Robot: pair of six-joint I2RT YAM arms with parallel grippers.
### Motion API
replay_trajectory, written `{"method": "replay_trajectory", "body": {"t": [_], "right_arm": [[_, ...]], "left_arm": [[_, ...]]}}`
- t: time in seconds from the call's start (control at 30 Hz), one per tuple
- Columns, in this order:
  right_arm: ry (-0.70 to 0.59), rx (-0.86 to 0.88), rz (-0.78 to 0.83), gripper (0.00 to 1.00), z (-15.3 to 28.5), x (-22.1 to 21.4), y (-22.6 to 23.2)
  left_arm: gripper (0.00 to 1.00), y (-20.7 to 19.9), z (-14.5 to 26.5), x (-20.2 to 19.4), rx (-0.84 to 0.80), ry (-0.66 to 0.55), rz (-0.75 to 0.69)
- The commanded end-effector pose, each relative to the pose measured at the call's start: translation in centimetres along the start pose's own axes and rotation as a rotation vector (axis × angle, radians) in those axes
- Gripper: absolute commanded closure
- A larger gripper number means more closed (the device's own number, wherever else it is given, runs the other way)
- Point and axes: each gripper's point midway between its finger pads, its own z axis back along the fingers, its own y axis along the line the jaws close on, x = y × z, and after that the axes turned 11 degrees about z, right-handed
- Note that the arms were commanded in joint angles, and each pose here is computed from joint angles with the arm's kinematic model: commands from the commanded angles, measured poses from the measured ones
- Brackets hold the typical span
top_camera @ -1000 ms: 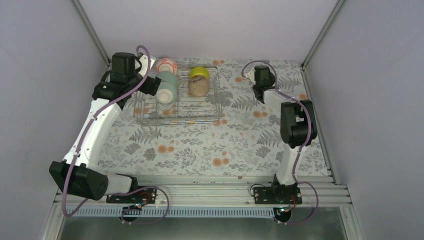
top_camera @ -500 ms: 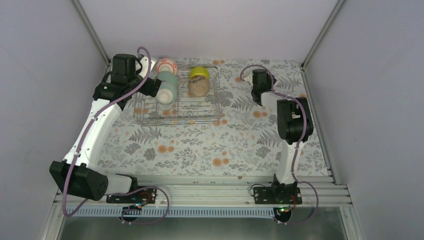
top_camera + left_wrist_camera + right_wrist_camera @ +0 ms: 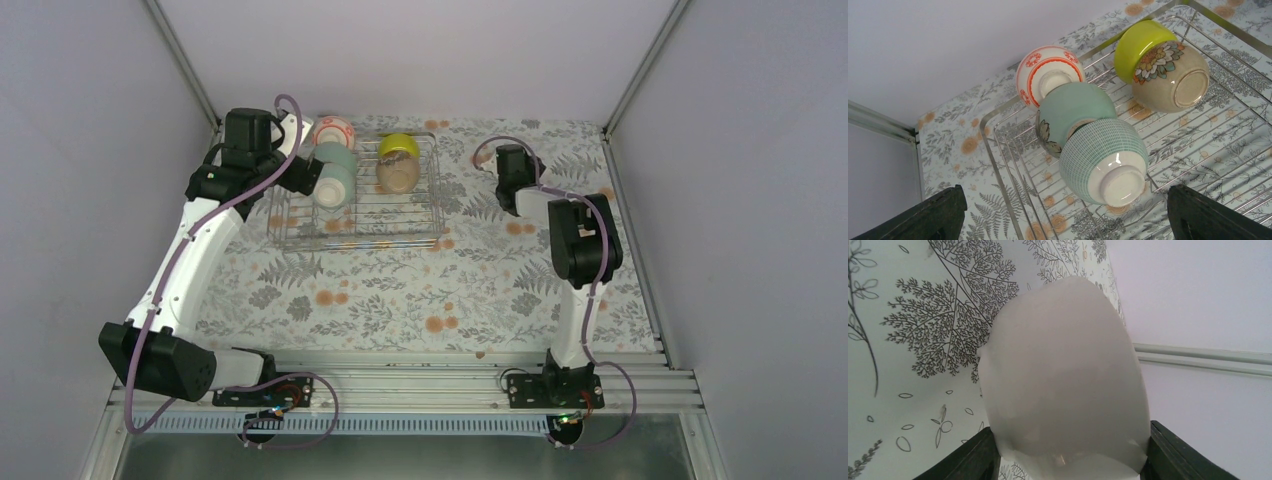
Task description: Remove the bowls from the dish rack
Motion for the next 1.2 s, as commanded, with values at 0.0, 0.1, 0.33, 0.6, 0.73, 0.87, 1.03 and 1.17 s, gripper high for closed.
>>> {"method": "replay_trajectory", "body": {"t": [0.0,0.1,0.33,0.6,0.73,0.87,1.03,1.17], "right_arm": [[0.019,0.001,-0.013,0.57,0.2,0.5,1.1],[0.014,0.027,-0.006,0.55,0.6,0.9,2.2],[0.025,0.145,0.002,0.38,2.2,1.0,5.6],[0.013,0.248,-0.01,0.27,4.3,0.7,7.4],[-0.003,0.25,-0.025,0.28,5.2,0.7,6.8],[-0.061,0.295,-0.083,0.26,7.8,1.3,5.2],[-0.185,0.337,-0.176,0.24,12.4,2.8,0.8],[-0.379,0.447,-0.252,0.2,16.9,6.0,-3.2]], "left_arm": [[0.0,0.0,1.0,0.6,-0.009,-0.022,-0.005],[0.0,-0.1,1.1,0.6,-0.017,-0.023,-0.003],[0.0,-0.1,0.8,-0.1,-0.015,-0.008,0.004],[0.0,-0.7,0.8,-0.1,-0.047,0.0,0.01],[0.0,-0.8,0.9,0.1,-0.056,-0.001,0.012],[0.0,-0.8,1.0,0.2,-0.057,-0.002,0.013],[0.0,-0.6,1.0,0.4,-0.049,-0.007,0.008],[0.0,-0.6,0.8,0.6,-0.046,-0.012,0.008]]}}
